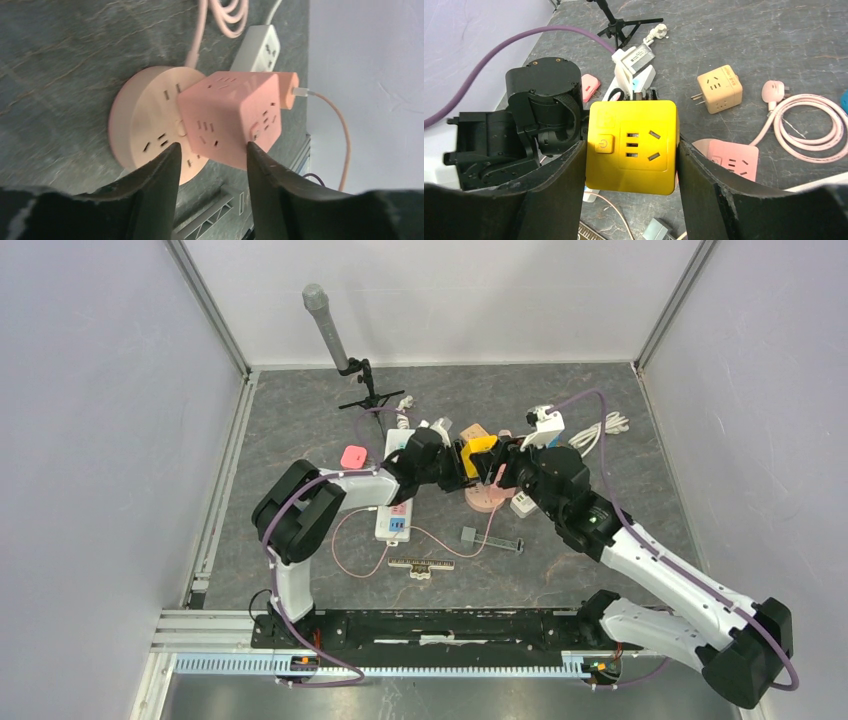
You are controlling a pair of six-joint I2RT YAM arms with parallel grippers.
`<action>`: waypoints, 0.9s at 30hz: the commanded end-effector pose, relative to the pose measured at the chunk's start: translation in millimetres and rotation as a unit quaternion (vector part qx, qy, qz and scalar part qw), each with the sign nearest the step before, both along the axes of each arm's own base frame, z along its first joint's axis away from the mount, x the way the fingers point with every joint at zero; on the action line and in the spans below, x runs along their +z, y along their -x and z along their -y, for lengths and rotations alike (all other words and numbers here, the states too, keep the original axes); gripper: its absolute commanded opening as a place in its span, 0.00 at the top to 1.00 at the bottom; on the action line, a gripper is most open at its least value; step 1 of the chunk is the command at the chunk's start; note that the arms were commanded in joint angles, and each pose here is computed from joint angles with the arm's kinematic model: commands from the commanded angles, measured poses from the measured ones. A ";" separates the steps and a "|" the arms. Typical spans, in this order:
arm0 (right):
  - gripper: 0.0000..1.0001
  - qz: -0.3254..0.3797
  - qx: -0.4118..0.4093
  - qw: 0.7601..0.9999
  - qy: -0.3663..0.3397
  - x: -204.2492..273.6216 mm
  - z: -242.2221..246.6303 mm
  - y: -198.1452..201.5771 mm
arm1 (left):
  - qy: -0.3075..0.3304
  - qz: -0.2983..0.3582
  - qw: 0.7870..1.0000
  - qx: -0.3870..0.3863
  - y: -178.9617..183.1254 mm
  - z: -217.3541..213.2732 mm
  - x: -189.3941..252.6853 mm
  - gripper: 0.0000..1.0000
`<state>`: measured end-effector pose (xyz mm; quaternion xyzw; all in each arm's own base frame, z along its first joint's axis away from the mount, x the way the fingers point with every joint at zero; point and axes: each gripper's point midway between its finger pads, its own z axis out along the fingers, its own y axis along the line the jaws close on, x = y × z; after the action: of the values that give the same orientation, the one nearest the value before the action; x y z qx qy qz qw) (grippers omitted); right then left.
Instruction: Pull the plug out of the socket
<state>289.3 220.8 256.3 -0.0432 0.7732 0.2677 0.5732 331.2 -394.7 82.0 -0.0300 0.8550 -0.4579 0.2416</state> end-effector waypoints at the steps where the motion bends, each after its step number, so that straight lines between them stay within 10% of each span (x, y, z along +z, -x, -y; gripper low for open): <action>1: 1.00 0.023 -0.022 0.999 -0.022 20.6 10.5 1.2 | -0.135 -0.045 0.990 0.020 17.1 -50.0 -44.1 0.39; 11: 1.00 0.004 0.026 0.999 -0.035 3.1 -11.0 5.0 | -0.249 0.028 0.946 0.207 8.6 -149.3 7.8 0.25; 20: 1.00 -0.037 0.079 0.995 -0.055 -46.0 -63.5 -17.6 | -0.239 0.129 0.912 0.307 41.9 -231.9 76.1 0.00; 27: 1.00 -0.085 0.048 0.992 -0.077 -90.8 -81.9 -49.2 | -0.241 0.181 0.889 0.345 46.3 -263.4 103.3 0.00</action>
<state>313.5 280.2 141.2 -0.0464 0.8319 0.3011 0.4638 280.8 -159.0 183.5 -0.1812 0.8270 -0.1829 0.4999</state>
